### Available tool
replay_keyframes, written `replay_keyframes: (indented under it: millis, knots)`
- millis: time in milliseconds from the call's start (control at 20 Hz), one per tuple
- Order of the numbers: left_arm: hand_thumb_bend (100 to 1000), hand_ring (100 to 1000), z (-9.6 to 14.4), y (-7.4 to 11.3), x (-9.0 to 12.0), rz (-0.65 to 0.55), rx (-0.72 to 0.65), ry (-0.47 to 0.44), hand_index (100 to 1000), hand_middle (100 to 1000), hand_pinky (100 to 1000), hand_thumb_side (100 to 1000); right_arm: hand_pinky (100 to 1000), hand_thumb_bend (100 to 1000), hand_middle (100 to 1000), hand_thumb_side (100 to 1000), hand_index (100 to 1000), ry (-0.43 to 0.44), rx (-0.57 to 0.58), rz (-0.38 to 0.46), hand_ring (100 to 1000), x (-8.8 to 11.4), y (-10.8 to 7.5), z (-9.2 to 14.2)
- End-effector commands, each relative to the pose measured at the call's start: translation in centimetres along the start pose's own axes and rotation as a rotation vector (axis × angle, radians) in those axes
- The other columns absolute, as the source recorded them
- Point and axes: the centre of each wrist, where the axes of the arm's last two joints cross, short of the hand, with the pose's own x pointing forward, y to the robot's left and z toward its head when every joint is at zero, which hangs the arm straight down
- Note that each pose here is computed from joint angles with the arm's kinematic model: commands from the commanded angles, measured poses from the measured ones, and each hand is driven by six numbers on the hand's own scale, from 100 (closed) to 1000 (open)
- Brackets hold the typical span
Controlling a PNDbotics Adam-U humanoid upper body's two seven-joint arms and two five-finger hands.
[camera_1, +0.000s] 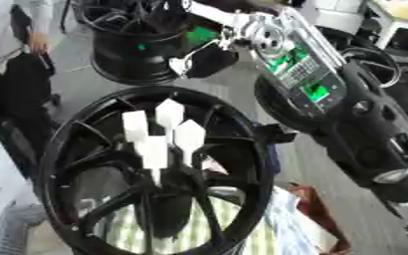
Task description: Pull the pin out of the wheel hub.
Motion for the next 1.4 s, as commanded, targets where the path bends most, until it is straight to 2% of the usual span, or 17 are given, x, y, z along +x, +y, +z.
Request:
replay_keyframes:
  millis: [50,550,700,750,800,1400]
  knots:
    - [368,848,-0.5,0.2,0.6,-0.009,-0.002,-0.032,849,651,835,457,805,100,746,141,855,0.001,-0.026,0.023,813,0.1,-1.3,0.7]
    - [367,847,-0.4,0.2,0.6,-0.011,-0.005,-0.031,849,651,835,459,810,107,762,184,863,0.038,0.062,0.028,822,-1.1,0.2,0.1]
    - [368,847,-0.4,0.3,0.6,-0.011,-0.006,-0.032,849,651,835,459,817,138,781,247,874,0.064,0.106,0.041,833,-1.8,0.9,-0.1]
    - [362,847,-0.4,0.3,0.6,-0.011,-0.006,-0.031,849,651,836,458,820,156,785,193,877,0.071,0.118,0.047,837,-2.1,1.1,-0.2]
    - [368,847,-0.4,0.3,0.6,-0.012,-0.006,-0.031,849,651,836,460,822,156,789,264,879,0.080,0.127,0.052,840,-2.3,1.3,-0.3]
    - [368,845,-0.3,0.2,0.5,-0.009,-0.006,-0.027,849,651,836,462,836,193,814,315,891,0.140,0.191,0.079,860,-4.3,3.0,-0.7]
